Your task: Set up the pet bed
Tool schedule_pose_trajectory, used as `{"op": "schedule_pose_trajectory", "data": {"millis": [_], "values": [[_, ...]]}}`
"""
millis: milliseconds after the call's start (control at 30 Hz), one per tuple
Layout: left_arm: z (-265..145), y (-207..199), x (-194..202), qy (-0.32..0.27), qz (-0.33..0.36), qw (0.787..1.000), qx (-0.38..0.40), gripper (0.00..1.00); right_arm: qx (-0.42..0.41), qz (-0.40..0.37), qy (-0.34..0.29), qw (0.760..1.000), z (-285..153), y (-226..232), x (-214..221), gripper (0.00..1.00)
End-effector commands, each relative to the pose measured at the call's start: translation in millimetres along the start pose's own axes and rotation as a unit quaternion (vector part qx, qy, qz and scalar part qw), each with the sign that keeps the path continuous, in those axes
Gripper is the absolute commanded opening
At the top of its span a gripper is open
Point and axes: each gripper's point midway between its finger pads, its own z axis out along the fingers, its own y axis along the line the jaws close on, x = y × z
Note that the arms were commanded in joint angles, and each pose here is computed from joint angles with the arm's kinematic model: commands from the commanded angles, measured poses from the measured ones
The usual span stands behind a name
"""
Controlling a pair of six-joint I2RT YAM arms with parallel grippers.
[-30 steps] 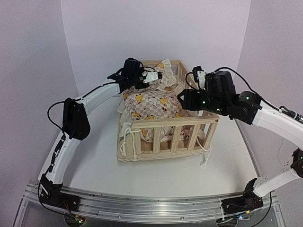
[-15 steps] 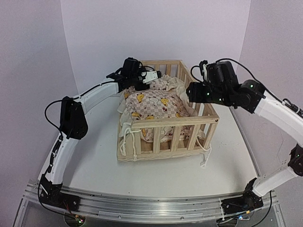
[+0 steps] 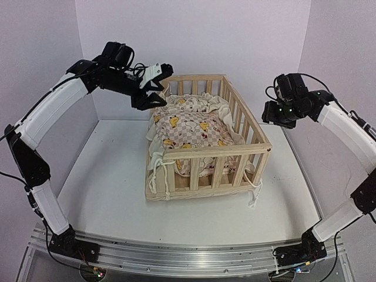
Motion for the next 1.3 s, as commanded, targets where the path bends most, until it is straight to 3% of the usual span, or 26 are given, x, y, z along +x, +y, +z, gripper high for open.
{"op": "schedule_pose_trajectory", "data": {"millis": [0,133,300,567,733,900,1033,1100,1167,1267], "values": [[-4,-63,36,0.039,-0.086,0.988,0.119,0.60,-0.044,0.011,0.088,0.995,10,3,45,0.59],[-33,-26,59,0.014,-0.180,0.980,0.087,0.61,-0.119,0.024,0.151,0.981,6,25,76,0.57],[-56,24,121,0.026,-0.262,0.965,-0.003,0.60,-0.160,0.066,0.162,0.971,-14,39,96,0.53],[-68,52,184,0.038,-0.344,0.936,-0.066,0.61,-0.176,0.033,0.171,0.969,-44,81,129,0.52],[-69,43,187,0.040,-0.349,0.934,-0.066,0.61,-0.104,0.008,0.120,0.987,-47,43,117,0.56],[-84,41,195,0.015,-0.360,0.925,-0.122,0.64,-0.014,0.004,0.097,0.995,-30,-36,93,0.59],[-97,51,225,-0.051,-0.392,0.891,-0.222,0.70,0.025,-0.033,0.074,0.996,-4,-75,85,0.63],[-107,62,253,-0.070,-0.441,0.838,-0.314,0.76,0.022,-0.010,0.045,0.999,8,-92,81,0.63],[-115,64,276,-0.082,-0.493,0.784,-0.368,0.96,0.015,0.024,0.027,0.999,19,-112,89,0.63],[-121,45,295,-0.085,-0.518,0.754,-0.395,1.00,-0.001,0.054,-0.015,0.998,35,-136,107,0.64]]}}
